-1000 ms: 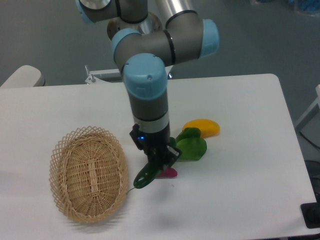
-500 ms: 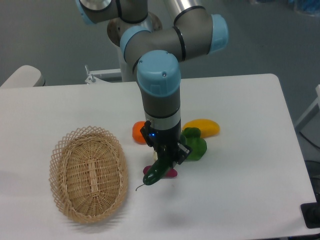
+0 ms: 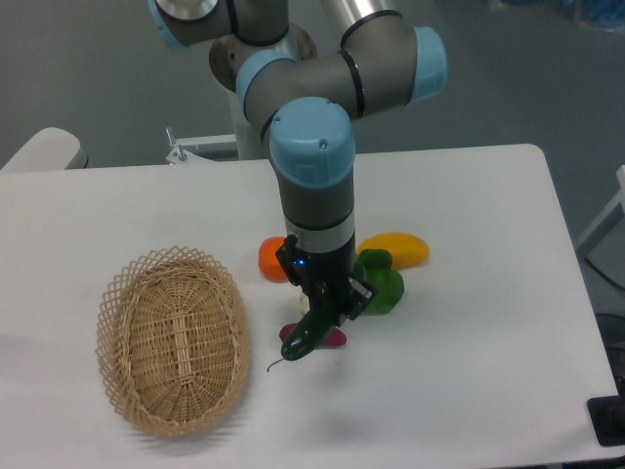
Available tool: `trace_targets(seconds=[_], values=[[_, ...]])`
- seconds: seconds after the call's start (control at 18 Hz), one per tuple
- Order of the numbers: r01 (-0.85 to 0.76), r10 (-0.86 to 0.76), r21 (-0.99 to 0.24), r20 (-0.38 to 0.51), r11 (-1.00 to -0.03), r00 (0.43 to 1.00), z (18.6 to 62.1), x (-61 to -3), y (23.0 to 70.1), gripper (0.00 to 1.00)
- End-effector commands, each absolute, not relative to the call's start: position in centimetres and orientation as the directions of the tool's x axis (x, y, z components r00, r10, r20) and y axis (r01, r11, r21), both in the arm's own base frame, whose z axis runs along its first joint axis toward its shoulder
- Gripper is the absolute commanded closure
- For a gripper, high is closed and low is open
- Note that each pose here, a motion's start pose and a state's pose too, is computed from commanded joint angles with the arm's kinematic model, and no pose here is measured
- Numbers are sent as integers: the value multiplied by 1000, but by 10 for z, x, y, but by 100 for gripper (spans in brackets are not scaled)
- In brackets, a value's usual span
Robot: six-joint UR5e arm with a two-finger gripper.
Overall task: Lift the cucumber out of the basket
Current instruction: 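Carry the cucumber toward the eggplant and bok choy, holding it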
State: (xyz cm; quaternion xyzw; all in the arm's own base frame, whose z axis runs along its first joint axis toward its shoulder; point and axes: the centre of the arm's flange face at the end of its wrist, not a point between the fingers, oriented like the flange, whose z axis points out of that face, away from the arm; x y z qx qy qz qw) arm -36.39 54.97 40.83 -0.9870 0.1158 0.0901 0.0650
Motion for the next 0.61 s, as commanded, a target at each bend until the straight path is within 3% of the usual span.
trace_targets(seconds=[0.61], values=[[-248, -226, -101, -192, -963, 955, 406, -363, 548, 73]])
